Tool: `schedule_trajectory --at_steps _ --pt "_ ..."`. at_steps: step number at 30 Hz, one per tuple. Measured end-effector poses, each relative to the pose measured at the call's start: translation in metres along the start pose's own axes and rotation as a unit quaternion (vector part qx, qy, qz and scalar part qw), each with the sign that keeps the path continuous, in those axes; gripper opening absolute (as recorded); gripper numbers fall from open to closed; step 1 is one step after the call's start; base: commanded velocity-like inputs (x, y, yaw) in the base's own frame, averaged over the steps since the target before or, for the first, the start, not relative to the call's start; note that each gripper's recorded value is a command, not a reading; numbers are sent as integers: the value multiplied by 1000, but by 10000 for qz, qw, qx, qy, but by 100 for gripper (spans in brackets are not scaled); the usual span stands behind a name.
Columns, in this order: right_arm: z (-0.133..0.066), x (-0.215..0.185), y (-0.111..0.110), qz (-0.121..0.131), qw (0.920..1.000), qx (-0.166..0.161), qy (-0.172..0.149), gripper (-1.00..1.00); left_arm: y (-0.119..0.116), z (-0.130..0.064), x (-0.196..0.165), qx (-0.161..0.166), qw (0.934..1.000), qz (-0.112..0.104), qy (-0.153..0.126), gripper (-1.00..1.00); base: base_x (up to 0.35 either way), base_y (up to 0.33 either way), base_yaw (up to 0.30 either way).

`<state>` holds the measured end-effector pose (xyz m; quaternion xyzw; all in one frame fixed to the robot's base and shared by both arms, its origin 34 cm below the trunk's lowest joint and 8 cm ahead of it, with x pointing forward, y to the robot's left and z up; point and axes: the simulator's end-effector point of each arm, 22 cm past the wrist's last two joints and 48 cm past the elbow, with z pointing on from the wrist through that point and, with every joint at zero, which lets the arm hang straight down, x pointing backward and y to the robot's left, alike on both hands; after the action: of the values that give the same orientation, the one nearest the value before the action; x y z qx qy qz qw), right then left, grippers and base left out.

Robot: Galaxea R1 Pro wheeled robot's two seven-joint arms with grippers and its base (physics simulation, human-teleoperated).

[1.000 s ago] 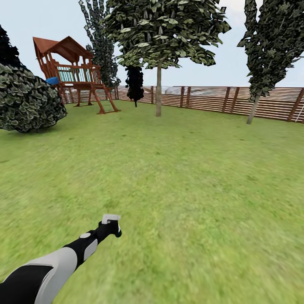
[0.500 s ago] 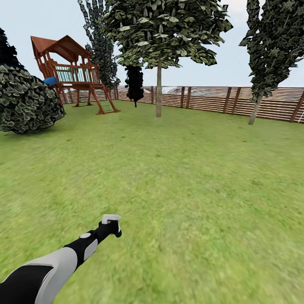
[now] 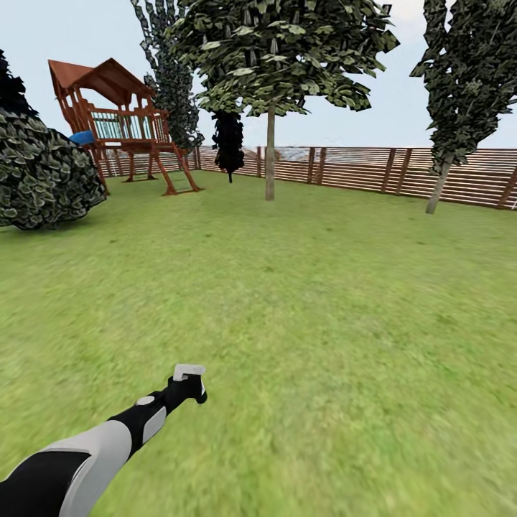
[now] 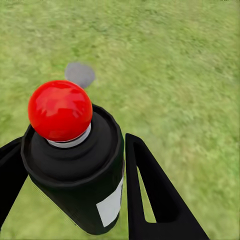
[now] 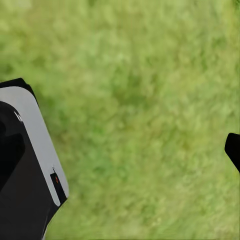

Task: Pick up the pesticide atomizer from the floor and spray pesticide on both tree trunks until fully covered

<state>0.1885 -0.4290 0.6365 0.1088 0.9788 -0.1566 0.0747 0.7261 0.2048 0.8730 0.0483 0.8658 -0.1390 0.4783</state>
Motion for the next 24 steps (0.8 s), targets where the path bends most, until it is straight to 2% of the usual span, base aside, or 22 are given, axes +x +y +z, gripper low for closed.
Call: schedule_trajectory --at_steps 24 --pt "0 0 0 1 10000 0 0 100 0 0 0 5 10000 1 -8 -100 350 0 0"
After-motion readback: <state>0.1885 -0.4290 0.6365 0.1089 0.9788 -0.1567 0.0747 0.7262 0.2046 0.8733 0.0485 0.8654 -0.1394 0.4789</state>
